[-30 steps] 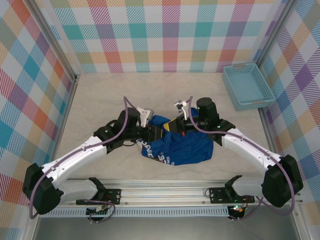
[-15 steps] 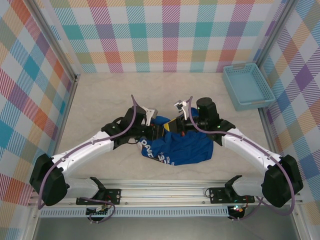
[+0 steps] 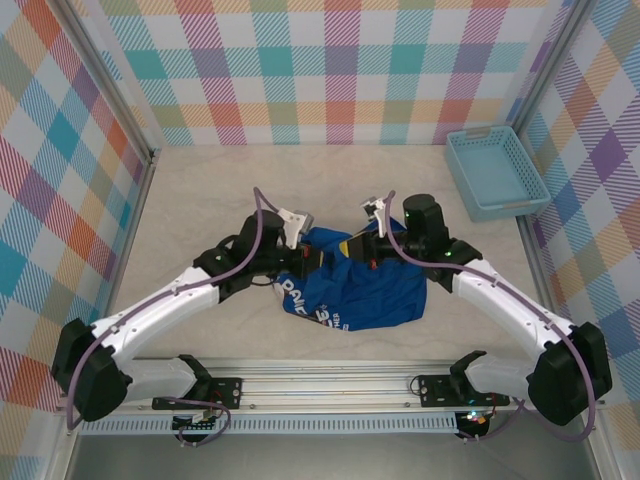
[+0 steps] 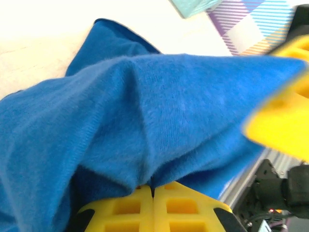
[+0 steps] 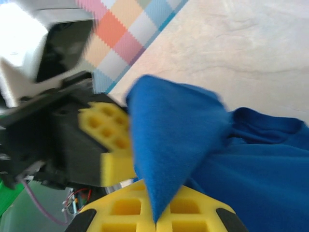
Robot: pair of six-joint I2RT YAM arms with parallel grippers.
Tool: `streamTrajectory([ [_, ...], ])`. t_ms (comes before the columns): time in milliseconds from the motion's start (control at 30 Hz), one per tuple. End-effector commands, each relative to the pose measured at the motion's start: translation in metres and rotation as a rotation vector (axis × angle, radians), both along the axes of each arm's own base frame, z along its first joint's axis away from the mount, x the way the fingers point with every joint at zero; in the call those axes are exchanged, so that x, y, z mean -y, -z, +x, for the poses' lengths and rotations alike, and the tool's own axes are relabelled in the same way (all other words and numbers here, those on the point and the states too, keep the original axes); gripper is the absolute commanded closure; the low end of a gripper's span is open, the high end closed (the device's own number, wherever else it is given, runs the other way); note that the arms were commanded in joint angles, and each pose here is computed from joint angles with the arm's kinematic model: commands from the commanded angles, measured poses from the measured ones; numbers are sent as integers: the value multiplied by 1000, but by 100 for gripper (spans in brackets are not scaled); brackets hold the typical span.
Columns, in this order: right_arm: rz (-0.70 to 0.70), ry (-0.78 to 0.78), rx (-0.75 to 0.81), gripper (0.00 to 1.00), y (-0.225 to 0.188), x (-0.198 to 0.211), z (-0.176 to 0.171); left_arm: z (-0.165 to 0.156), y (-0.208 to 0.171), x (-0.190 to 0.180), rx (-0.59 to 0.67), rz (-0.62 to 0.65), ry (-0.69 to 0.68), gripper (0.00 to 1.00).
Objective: Fold the inside-out t-shirt
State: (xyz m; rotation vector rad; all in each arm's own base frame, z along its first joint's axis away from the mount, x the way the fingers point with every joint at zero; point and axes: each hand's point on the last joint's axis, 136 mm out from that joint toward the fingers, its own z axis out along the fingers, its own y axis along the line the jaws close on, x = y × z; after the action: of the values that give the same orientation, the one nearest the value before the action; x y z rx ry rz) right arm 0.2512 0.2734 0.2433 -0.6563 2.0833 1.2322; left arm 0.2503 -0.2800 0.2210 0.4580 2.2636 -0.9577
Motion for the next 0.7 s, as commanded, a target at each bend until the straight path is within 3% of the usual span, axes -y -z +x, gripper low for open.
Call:
streamTrajectory([
  [0, -26, 75, 10, 100, -9, 12, 12, -14, -22, -5, 57, -84, 78, 100],
  [167, -116, 149, -36, 99, 7, 22, 25, -32, -41, -8, 89, -199, 152, 100],
  [300, -153, 100, -37, 73, 13, 13, 20, -44, -56, -1, 94, -309, 211, 100],
  [400, -238, 75, 30, 61, 11, 13, 12, -39, -54, 0, 70, -308, 190, 100],
  [567, -272, 95, 139, 58, 1, 27, 1, -29, -44, -4, 54, -247, 134, 100],
  [667, -248, 29, 178, 59, -4, 22, -17, -29, -40, -7, 59, -234, 127, 100],
])
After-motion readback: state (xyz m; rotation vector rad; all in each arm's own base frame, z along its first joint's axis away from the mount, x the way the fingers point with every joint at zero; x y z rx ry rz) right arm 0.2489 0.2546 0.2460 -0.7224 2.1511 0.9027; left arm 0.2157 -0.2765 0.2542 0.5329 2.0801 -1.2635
